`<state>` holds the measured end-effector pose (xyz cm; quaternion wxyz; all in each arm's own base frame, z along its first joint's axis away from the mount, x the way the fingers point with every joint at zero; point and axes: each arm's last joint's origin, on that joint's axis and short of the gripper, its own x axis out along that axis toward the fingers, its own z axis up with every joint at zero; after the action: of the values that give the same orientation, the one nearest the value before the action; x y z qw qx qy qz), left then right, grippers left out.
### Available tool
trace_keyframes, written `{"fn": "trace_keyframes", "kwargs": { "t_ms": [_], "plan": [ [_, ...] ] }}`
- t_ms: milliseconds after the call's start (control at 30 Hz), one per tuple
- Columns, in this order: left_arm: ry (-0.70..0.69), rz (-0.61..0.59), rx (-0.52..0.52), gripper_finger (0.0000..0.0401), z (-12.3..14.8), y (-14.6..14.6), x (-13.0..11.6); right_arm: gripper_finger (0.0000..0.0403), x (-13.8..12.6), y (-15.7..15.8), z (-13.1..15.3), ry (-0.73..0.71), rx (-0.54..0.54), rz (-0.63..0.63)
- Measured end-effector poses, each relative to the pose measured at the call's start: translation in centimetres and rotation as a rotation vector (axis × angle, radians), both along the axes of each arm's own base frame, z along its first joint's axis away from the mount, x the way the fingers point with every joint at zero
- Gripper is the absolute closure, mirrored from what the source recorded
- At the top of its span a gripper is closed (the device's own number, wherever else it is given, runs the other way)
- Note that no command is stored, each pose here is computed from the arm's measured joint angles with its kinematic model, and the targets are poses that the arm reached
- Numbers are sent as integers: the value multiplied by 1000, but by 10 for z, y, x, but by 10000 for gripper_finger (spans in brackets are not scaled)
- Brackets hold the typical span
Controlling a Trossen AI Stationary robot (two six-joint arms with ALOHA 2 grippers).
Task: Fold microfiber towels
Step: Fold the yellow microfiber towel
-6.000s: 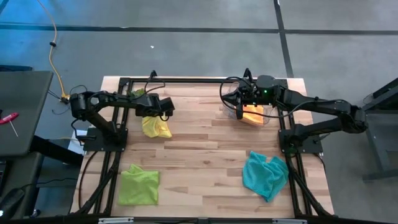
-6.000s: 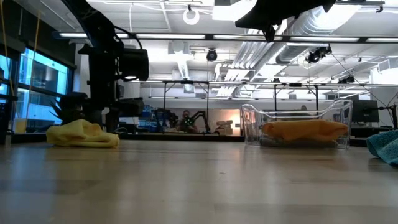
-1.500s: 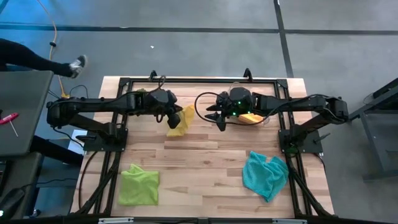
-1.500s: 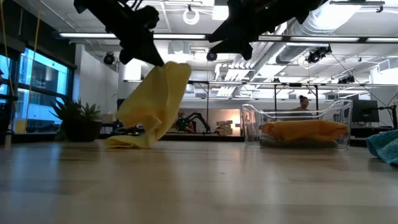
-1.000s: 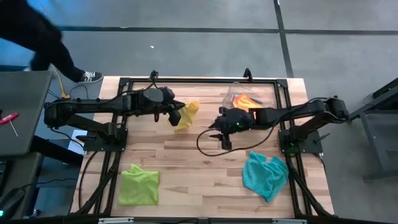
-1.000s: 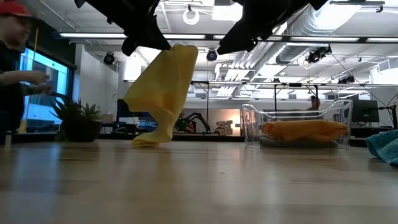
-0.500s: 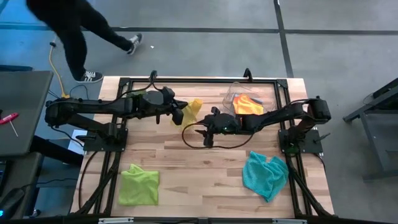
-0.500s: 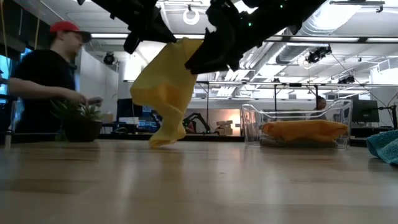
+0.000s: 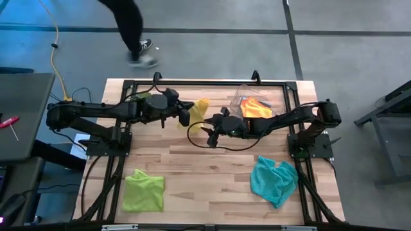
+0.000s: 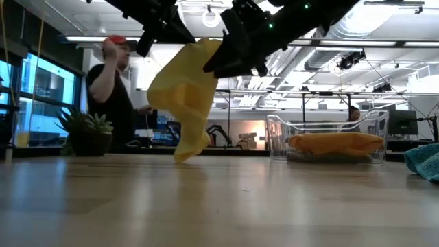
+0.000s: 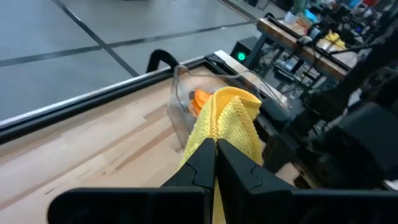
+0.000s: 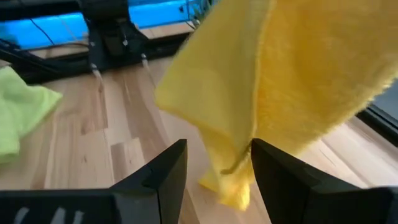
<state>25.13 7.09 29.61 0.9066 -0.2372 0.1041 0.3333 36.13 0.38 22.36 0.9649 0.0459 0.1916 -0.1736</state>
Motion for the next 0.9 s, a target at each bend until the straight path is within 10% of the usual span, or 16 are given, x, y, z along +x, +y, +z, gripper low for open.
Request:
{"fn": "trace_keyframes", "kwargs": {
  "t_ms": [300, 667, 900],
  "plan": [
    [-23, 7, 8, 401, 2, 1, 1, 241, 5, -8, -7, -14, 13, -49],
    [-27, 17, 5, 401, 2, 1, 0, 393, 5, -8, -7, -43, 87, -77],
    [-30, 7, 2, 401, 2, 1, 1, 399, 4, -12, -6, -61, 141, -95]
  ]
}}
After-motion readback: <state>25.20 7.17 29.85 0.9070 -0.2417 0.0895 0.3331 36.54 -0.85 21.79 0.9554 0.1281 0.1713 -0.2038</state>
